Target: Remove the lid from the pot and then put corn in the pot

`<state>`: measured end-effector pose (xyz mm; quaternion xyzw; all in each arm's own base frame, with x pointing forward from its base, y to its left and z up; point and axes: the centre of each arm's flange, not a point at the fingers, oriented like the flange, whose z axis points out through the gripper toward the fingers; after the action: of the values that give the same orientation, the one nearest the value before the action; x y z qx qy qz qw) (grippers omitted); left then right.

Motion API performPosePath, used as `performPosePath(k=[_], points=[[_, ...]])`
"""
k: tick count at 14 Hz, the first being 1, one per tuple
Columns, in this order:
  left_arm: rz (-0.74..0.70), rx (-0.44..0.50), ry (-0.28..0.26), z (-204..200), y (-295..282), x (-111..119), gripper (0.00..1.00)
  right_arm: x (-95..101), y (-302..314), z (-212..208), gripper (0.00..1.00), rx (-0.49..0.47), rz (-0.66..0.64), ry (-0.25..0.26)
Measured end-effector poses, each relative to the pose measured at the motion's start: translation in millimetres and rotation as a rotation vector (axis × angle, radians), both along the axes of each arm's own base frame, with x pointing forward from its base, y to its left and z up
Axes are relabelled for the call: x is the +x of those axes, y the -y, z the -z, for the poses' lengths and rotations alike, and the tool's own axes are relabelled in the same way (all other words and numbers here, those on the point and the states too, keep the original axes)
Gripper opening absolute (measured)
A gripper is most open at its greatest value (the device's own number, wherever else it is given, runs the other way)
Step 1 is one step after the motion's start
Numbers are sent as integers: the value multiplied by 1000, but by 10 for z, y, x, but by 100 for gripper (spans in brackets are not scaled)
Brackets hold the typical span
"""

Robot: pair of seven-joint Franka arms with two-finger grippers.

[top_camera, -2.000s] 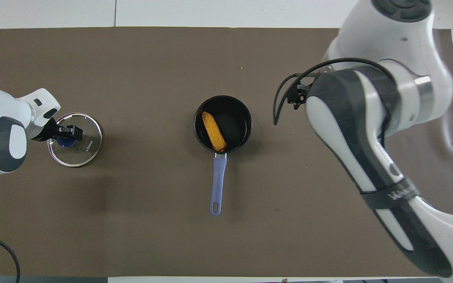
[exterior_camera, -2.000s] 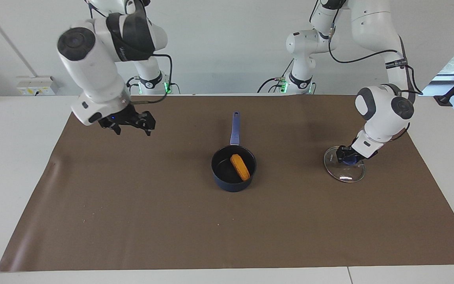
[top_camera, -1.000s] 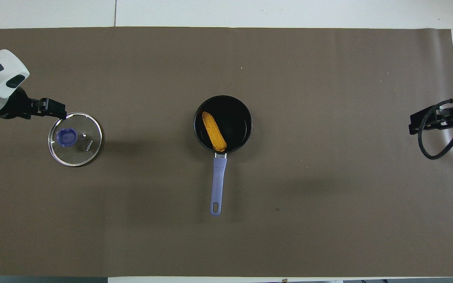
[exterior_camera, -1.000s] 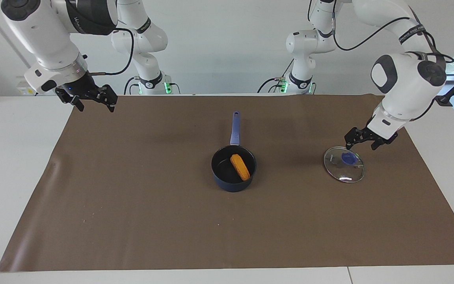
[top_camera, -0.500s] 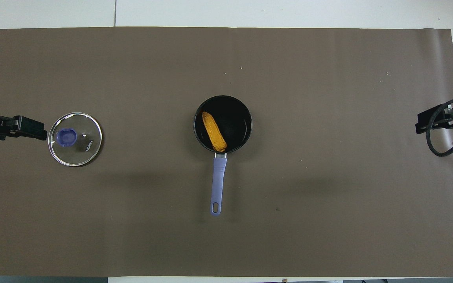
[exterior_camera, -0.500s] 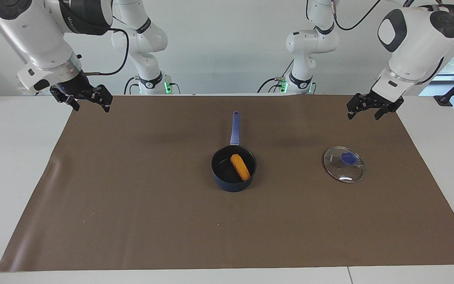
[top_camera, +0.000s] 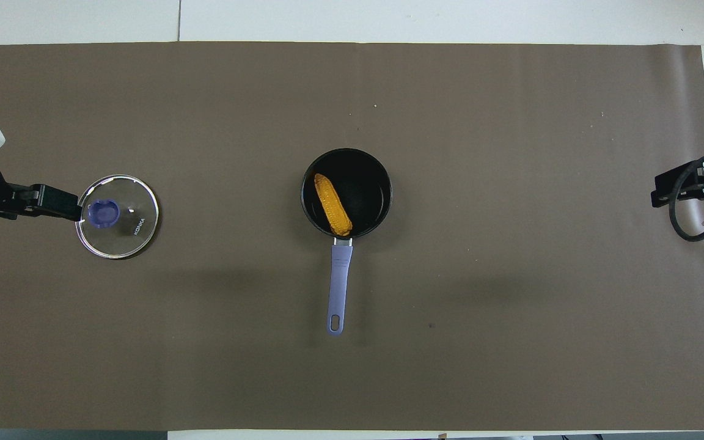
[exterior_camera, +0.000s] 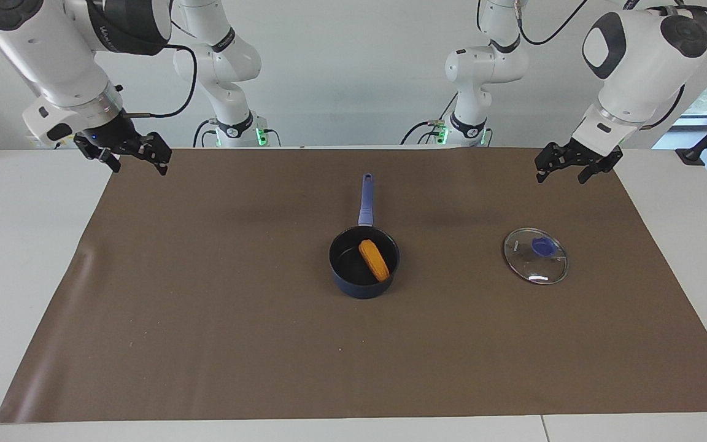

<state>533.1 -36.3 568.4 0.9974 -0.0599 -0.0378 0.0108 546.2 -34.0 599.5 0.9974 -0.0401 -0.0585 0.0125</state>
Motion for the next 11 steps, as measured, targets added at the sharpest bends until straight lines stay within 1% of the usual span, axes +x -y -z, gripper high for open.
performPosePath(k=[4,8,11], points=[[5,1,-12,-33,32,-19,100,-10,-6,-38,100,1,-1,8],[6,0,2,-237,32,-26,100,-19,-86,-68,100,2,-16,13],[4,0,-1,-262,19,-31,100,-19,-88,-72,100,4,-15,15]])
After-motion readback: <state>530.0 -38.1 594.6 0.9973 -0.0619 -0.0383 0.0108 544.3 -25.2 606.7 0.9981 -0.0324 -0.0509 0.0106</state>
